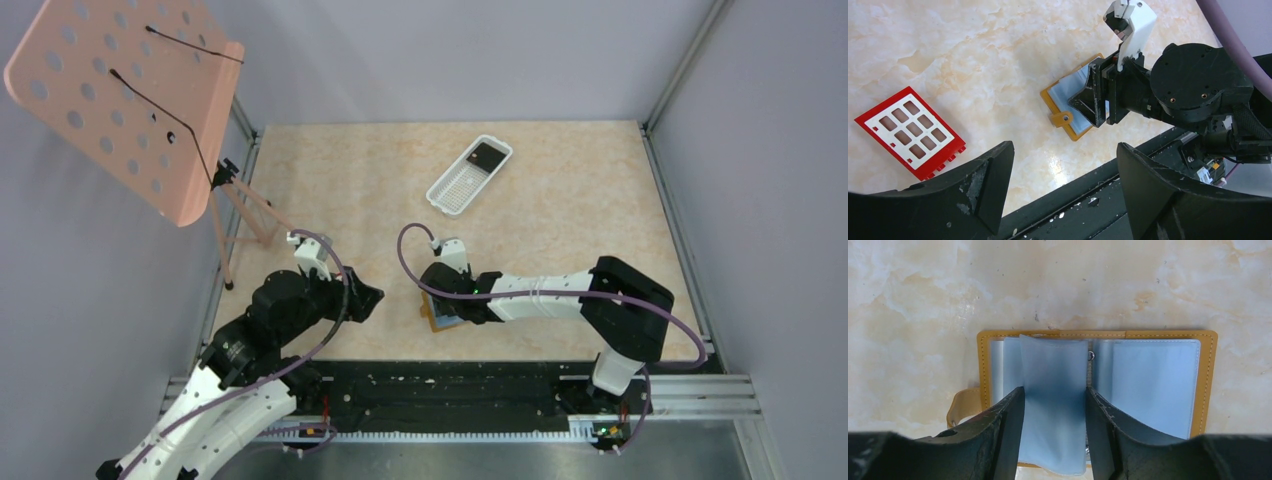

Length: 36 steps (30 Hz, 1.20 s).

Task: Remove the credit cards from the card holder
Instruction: Remove the credit card from the card holder.

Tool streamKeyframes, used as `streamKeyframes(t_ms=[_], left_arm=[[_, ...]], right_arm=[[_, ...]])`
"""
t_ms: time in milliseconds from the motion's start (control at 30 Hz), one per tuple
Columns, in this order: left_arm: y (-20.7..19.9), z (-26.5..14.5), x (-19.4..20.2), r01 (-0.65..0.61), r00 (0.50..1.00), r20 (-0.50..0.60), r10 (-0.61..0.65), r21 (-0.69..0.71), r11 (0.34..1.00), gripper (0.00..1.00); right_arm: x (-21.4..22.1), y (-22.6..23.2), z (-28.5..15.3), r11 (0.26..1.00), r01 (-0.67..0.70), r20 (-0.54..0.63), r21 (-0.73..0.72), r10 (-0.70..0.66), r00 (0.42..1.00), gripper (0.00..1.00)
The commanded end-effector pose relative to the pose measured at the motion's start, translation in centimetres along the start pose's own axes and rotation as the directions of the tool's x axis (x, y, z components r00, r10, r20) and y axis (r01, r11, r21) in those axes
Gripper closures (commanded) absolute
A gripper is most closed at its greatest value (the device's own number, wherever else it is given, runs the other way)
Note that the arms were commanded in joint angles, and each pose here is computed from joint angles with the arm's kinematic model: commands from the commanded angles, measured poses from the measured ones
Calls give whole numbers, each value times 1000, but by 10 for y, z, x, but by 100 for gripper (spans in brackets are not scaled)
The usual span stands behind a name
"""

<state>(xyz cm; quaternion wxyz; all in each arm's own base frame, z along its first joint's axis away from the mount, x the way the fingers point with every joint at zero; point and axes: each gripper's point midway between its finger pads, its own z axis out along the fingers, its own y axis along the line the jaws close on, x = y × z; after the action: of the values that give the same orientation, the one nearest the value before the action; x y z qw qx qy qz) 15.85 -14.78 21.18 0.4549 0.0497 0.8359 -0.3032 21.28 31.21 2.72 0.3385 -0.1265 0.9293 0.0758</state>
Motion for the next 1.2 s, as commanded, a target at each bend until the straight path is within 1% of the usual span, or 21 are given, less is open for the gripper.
streamKeyframes(t_ms=[0,100,233,333,400,500,600,867,1167], left_arm=[[0,3,-5,-8,1000,27,8,-1,1000,20],[1,3,-5,-7,1000,24,7,-3,1000,20],[1,3,-4,-7,1000,21,7,-4,1000,20],[1,3,-4,-5,1000,23,6,-7,1000,20],[1,2,-5,-7,1000,29,7,-6,1000,20],[1,2,-6,-6,999,34,7,-6,1000,20],[1,2,-6,-9,999,35,9,-2,1000,20],[-1,-2,-8,-8,999,50,8,8,1000,20],[-1,-2,-9,-10,999,54,9,10,1000,20]], right_arm=[[-7,6,-5,999,-28,39,-26,29,999,55],[-13,9,-11,995,-60,70,-74,65,995,59],[-23,2,-19,980,-128,94,-153,143,985,68],[-30,-6,-30,974,-150,108,-167,170,980,71],[-37,-5,-41,970,-156,115,-188,180,977,69],[-43,-1,-52,967,-153,103,-206,177,979,55],[-38,-1,-51,977,-134,89,-167,150,985,47],[-24,-1,-39,996,-61,73,-57,65,995,47],[-8,10,-25,997,-36,22,-73,38,999,46]])
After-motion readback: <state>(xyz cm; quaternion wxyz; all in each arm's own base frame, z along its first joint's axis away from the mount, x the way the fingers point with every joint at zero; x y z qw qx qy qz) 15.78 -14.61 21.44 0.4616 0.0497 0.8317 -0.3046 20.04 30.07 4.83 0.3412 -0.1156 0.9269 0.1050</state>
